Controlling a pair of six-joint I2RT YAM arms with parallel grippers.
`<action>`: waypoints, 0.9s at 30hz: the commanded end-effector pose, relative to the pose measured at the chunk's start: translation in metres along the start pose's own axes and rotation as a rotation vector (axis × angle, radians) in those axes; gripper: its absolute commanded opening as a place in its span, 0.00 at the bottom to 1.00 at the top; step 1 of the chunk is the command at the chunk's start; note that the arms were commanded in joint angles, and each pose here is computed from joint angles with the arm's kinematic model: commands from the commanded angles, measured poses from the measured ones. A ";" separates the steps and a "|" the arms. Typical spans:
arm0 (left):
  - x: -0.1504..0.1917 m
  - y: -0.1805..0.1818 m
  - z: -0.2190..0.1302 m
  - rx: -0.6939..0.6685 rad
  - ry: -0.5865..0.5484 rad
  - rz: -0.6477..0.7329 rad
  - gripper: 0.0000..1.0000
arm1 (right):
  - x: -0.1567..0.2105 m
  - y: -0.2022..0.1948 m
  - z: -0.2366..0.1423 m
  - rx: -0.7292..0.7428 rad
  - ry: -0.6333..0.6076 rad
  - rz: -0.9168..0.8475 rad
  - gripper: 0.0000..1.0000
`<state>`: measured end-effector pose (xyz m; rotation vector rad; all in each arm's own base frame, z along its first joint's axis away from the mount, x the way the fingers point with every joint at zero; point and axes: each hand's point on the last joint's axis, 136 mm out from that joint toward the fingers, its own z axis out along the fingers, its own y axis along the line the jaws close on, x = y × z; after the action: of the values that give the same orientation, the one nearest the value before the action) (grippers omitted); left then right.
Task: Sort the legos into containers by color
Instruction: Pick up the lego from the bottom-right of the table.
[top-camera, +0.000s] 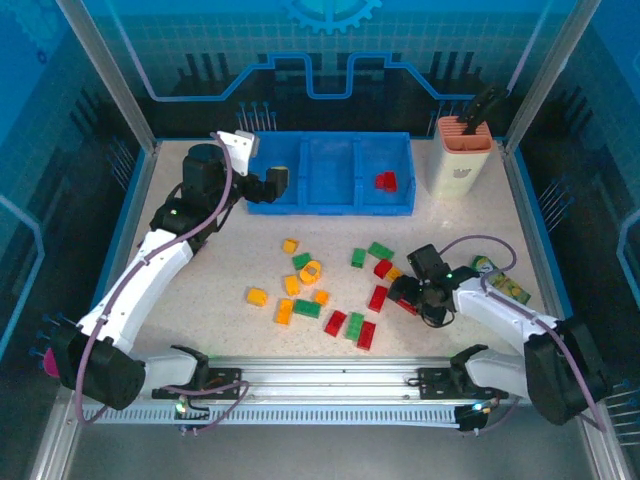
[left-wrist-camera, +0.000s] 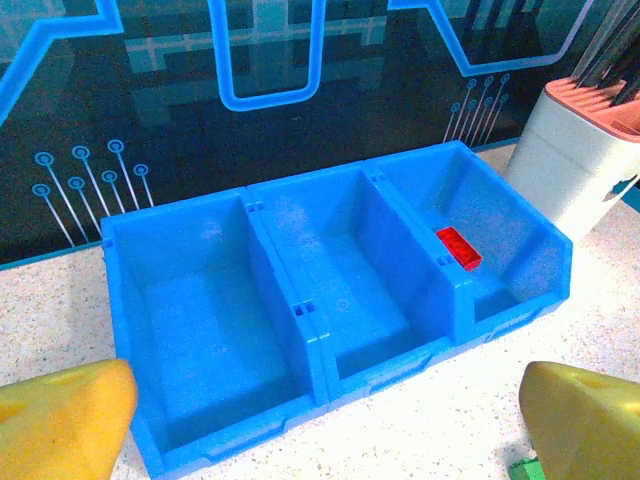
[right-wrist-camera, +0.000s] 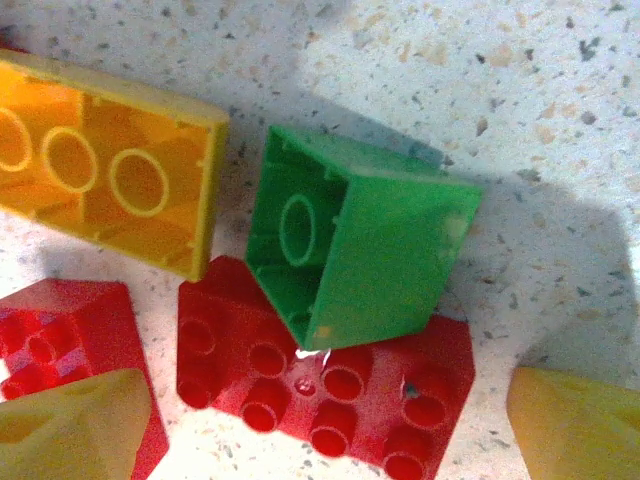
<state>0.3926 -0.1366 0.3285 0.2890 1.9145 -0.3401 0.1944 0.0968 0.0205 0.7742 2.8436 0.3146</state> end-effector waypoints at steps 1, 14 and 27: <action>-0.007 -0.001 -0.006 -0.009 -0.038 0.012 0.99 | -0.010 0.006 0.005 -0.008 -0.023 0.017 0.91; -0.002 0.003 -0.002 -0.026 -0.023 0.025 0.99 | -0.009 0.009 0.032 0.084 0.041 -0.067 0.58; -0.003 0.007 -0.002 -0.049 -0.027 0.042 0.99 | -0.024 0.035 -0.048 0.159 0.102 -0.439 0.49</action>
<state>0.3951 -0.1308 0.3234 0.2754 1.9196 -0.2966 0.2107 0.1049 0.0440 0.3669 3.0772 0.0934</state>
